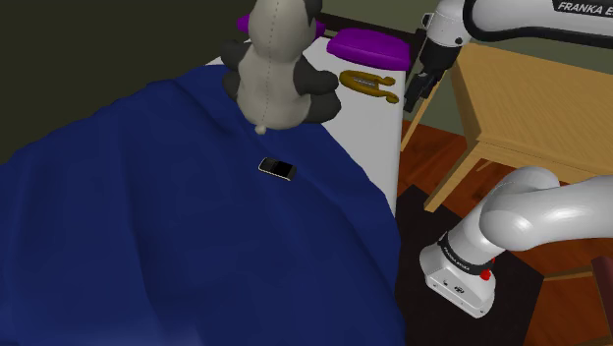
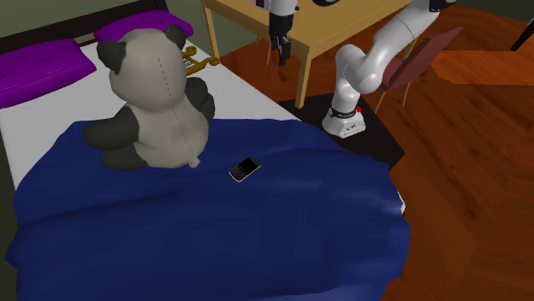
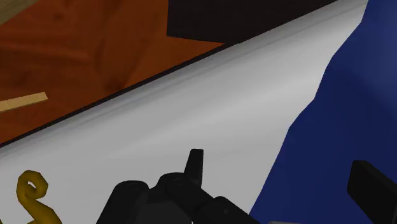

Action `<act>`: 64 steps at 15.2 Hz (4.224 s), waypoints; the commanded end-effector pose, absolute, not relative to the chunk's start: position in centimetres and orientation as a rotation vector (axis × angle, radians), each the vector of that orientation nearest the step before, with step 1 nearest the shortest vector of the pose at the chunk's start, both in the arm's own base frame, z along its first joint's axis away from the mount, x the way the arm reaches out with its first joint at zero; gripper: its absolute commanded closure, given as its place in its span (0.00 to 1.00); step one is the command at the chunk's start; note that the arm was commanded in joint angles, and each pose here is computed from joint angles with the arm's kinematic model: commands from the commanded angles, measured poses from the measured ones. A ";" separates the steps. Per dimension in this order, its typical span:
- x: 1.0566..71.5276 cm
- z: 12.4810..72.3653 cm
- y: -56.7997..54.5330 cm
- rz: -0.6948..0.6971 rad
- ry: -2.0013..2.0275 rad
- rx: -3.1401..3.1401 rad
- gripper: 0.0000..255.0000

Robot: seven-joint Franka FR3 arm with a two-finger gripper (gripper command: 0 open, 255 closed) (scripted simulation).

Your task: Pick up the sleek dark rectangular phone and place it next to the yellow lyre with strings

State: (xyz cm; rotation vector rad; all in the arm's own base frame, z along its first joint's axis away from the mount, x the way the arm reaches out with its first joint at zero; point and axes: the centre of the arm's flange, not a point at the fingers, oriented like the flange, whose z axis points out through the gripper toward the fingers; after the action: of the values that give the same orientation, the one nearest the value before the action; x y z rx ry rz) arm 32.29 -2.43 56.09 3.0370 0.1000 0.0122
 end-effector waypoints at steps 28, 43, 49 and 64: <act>48.9 39.4 22.4 0.061 0.887 2.958 0.00; 50.4 33.1 26.6 0.068 0.999 2.929 0.00; 50.4 33.1 26.6 0.068 0.999 2.929 1.00; 50.4 36.2 26.6 0.068 0.999 2.929 1.00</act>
State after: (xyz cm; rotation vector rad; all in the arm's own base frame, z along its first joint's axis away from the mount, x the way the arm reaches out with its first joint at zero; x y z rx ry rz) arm 50.33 26.56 35.65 2.9294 0.9992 0.0687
